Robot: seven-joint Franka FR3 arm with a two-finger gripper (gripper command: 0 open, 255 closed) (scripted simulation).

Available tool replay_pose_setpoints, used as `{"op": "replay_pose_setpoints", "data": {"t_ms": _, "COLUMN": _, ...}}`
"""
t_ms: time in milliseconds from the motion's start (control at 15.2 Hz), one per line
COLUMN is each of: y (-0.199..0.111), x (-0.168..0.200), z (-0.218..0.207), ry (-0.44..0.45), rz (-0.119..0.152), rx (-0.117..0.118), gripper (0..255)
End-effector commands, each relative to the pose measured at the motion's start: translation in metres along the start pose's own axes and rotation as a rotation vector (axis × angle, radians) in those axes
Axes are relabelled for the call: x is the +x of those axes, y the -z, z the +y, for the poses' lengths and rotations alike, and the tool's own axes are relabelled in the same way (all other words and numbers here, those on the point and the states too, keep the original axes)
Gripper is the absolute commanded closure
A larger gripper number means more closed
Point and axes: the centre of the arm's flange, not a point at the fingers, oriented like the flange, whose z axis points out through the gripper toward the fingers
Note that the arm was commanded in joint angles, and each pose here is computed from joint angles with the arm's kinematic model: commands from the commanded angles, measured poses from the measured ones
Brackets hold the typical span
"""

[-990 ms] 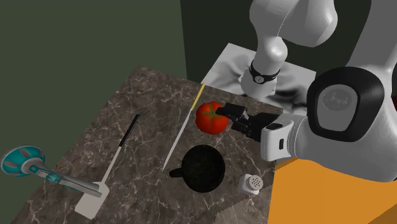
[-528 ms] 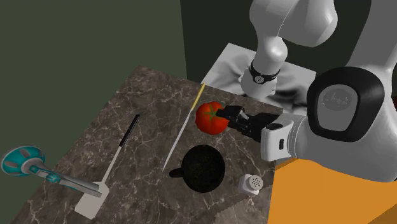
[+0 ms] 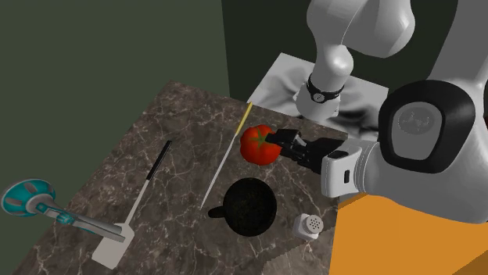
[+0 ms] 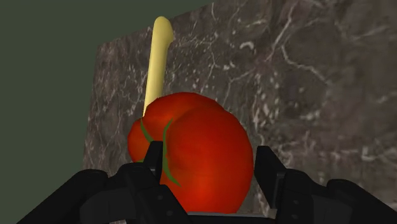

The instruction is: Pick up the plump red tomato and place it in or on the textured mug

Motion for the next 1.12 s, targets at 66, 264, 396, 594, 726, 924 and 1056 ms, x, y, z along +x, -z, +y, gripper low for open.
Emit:
{"op": "replay_pose_setpoints", "data": {"t_ms": 66, "y": 0.007, "x": -0.003, "z": 0.01, "ry": 0.0, "rz": -0.001, "rx": 0.0, "gripper": 255}}
{"op": "replay_pose_setpoints", "data": {"t_ms": 264, "y": 0.016, "x": -0.006, "z": 0.023, "ry": 0.0, "rz": -0.001, "rx": 0.0, "gripper": 255}}
{"op": "replay_pose_setpoints", "data": {"t_ms": 396, "y": 0.023, "x": -0.008, "z": 0.031, "ry": 0.0, "rz": -0.001, "rx": 0.0, "gripper": 255}}
{"op": "replay_pose_setpoints", "data": {"t_ms": 594, "y": 0.032, "x": -0.012, "z": 0.043, "ry": 0.0, "rz": -0.001, "rx": 0.0, "gripper": 255}}
{"op": "replay_pose_setpoints", "data": {"t_ms": 726, "y": 0.038, "x": -0.014, "z": 0.051, "ry": 0.0, "rz": -0.001, "rx": 0.0, "gripper": 255}}
{"op": "replay_pose_setpoints", "data": {"t_ms": 924, "y": 0.048, "x": -0.017, "z": 0.064, "ry": 0.0, "rz": -0.001, "rx": 0.0, "gripper": 255}}
{"op": "replay_pose_setpoints", "data": {"t_ms": 1056, "y": 0.054, "x": -0.02, "z": 0.072, "ry": 0.0, "rz": -0.001, "rx": 0.0, "gripper": 255}}
